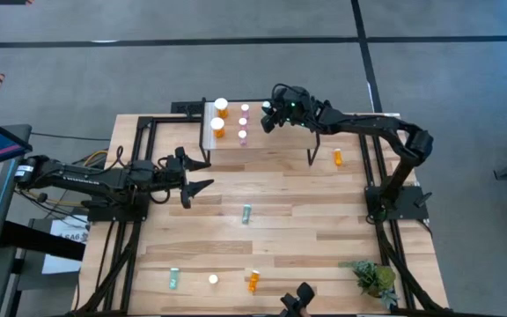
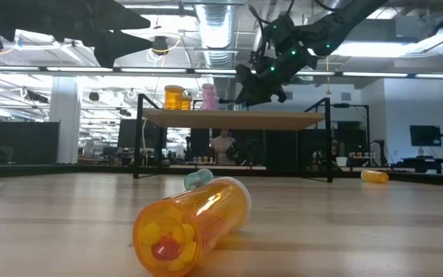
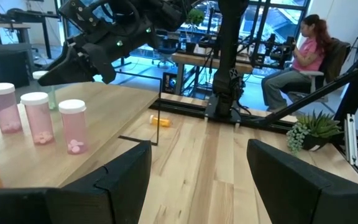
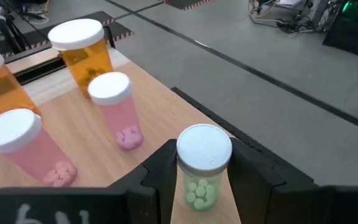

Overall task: Pick and place medicine bottles onto shelf by color
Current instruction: Put the top small blue pill bottle on the shelf

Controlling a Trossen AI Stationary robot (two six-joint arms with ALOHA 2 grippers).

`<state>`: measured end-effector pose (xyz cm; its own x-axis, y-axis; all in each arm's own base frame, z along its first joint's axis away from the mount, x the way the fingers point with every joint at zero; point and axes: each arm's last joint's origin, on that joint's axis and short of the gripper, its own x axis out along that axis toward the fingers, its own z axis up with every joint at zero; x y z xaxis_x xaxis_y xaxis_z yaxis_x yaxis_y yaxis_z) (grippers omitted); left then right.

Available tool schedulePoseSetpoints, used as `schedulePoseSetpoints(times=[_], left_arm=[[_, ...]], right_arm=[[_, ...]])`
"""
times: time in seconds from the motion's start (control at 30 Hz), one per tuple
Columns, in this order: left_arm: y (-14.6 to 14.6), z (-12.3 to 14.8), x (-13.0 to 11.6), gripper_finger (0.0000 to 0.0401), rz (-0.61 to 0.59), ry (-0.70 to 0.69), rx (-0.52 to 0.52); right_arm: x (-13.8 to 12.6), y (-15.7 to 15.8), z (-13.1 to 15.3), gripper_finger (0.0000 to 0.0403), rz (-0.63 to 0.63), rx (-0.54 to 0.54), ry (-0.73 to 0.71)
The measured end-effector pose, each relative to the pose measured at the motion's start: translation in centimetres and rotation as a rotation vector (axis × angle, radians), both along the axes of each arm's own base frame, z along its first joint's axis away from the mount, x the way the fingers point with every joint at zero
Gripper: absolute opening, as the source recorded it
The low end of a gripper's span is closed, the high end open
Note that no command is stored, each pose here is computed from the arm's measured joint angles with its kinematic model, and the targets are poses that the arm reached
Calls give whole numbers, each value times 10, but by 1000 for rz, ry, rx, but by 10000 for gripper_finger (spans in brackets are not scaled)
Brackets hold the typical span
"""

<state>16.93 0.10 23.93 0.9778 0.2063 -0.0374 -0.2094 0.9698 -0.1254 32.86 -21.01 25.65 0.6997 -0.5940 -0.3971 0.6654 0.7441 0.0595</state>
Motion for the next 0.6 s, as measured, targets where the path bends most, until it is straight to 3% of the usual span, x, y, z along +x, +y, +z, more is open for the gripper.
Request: schedulePoseSetpoints(times=[0.6], left_arm=[[0, 0, 0, 252, 0, -6, -5]], right_arm=[[1, 0, 0, 162, 11, -28, 5]])
